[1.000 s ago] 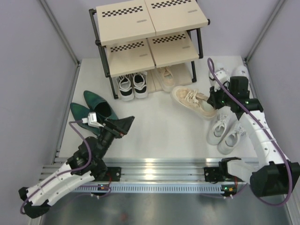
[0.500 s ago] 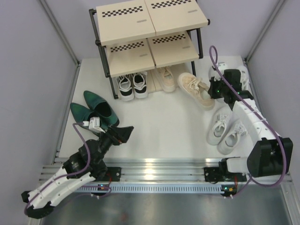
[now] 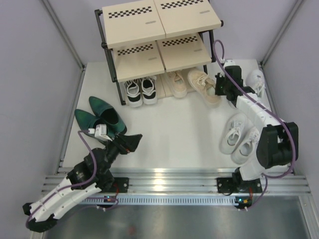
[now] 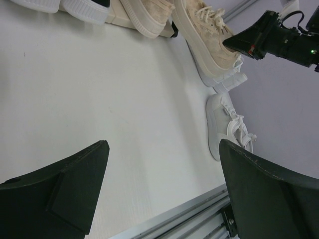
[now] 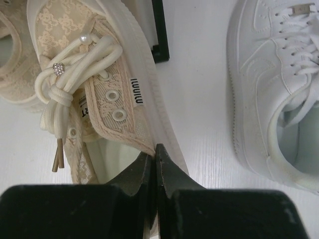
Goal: Place and organize the shoes onto the shoe shelf
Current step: Place the shoe at the shoe shelf, then adjust the shoe at the shoe shelf.
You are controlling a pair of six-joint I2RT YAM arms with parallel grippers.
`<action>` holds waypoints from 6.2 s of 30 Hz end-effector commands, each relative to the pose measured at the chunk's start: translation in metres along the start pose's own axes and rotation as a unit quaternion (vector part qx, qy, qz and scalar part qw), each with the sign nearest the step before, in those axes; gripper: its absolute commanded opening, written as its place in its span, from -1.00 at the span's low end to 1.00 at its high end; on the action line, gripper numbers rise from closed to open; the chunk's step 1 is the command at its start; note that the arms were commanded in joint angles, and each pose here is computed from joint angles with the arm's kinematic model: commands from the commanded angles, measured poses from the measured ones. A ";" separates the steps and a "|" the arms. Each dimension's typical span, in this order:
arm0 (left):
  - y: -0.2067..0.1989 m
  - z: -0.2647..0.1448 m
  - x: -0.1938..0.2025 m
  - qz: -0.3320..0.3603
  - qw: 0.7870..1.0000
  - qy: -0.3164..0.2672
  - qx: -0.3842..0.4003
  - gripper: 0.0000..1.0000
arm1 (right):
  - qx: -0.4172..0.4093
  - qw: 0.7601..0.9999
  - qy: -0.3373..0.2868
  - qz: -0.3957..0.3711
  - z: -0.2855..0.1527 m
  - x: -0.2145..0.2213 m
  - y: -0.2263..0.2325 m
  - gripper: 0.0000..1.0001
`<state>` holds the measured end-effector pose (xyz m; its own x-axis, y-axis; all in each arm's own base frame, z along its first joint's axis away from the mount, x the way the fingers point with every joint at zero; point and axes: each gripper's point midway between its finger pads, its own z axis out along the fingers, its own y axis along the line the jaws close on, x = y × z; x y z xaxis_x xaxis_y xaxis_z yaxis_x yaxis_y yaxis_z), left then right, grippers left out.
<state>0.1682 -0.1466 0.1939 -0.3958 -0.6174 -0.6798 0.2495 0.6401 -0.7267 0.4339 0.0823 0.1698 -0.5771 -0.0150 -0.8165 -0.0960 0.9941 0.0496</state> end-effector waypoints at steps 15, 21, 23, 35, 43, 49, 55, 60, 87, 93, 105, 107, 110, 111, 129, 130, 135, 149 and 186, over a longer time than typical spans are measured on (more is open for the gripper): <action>0.001 0.003 -0.002 0.009 1.000 0.003 -0.020 0.95 | -0.005 0.980 -0.189 0.062 0.031 -0.107 0.043 -1.00; 0.003 0.004 -0.001 0.004 1.000 0.002 -0.023 0.95 | -0.010 0.977 -0.199 0.071 0.046 -0.111 0.061 -1.00; 0.003 0.003 -0.001 0.004 1.000 0.003 -0.022 0.95 | -0.003 0.977 -0.194 0.084 0.054 -0.109 0.064 -1.00; 0.003 0.006 -0.002 0.007 1.000 0.001 -0.028 0.95 | 0.011 0.969 -0.211 0.125 0.073 -0.117 0.063 -1.00; 0.002 0.006 -0.001 0.007 1.000 0.004 -0.028 0.95 | 0.001 0.968 -0.192 0.161 0.098 -0.111 0.072 -1.00; 0.004 0.007 0.000 0.008 0.999 0.005 -0.033 0.95 | 0.001 0.966 -0.187 0.177 0.106 -0.107 0.073 -1.00; 0.005 0.008 0.001 0.007 0.999 0.006 -0.035 0.96 | -0.019 0.966 -0.178 0.184 0.113 -0.107 0.083 -1.00; 0.003 0.008 0.001 0.007 0.999 0.008 -0.033 0.96 | -0.032 0.968 -0.161 0.189 0.122 -0.104 0.090 -1.00; -0.011 0.003 0.000 0.003 1.000 0.020 0.000 0.96 | -0.061 0.976 -0.193 0.087 0.036 -0.094 0.067 0.53; -0.014 0.000 0.000 0.006 1.000 0.023 0.012 0.95 | -0.179 0.971 -0.145 -0.060 0.026 -0.055 0.094 0.76; -0.010 -0.001 0.005 0.006 1.000 0.023 0.018 0.96 | -0.226 0.955 -0.089 -0.170 0.057 -0.007 0.082 0.79; -0.010 -0.002 0.005 0.007 1.000 0.023 0.019 0.95 | -0.226 0.955 -0.082 -0.172 0.067 -0.005 0.084 0.79; -0.011 -0.002 0.004 0.007 1.000 0.021 0.020 0.96 | -0.220 0.957 -0.077 -0.171 0.078 -0.006 0.085 0.76; -0.010 -0.002 0.004 0.008 1.000 0.021 0.019 0.95 | -0.216 0.959 -0.076 -0.170 0.081 -0.005 0.085 0.74; -0.002 -0.002 0.004 0.012 1.000 0.012 0.007 0.95 | -0.209 0.956 -0.066 -0.194 0.108 -0.015 0.098 -0.13; -0.002 -0.002 0.003 0.012 1.000 0.012 0.007 0.95 | -0.209 0.955 -0.067 -0.198 0.109 -0.016 0.098 -0.15; 0.000 -0.001 0.004 0.013 1.000 0.011 0.004 0.95 | -0.210 0.949 -0.077 -0.224 0.109 -0.023 0.100 -0.28; -0.002 -0.002 0.002 0.012 1.000 0.011 0.008 0.96 | -0.220 0.949 -0.119 -0.191 0.104 -0.059 0.116 -0.41; -0.009 -0.006 0.001 0.006 1.000 0.014 0.024 0.95 | -0.199 0.951 -0.086 -0.223 0.090 -0.023 0.118 -0.42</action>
<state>0.1620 -0.1503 0.1924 -0.4280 -0.5900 -0.6847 0.2706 0.6391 -0.7199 0.5127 0.2010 0.1111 -0.3484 -0.3722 -0.8603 -0.6026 0.7919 -0.0985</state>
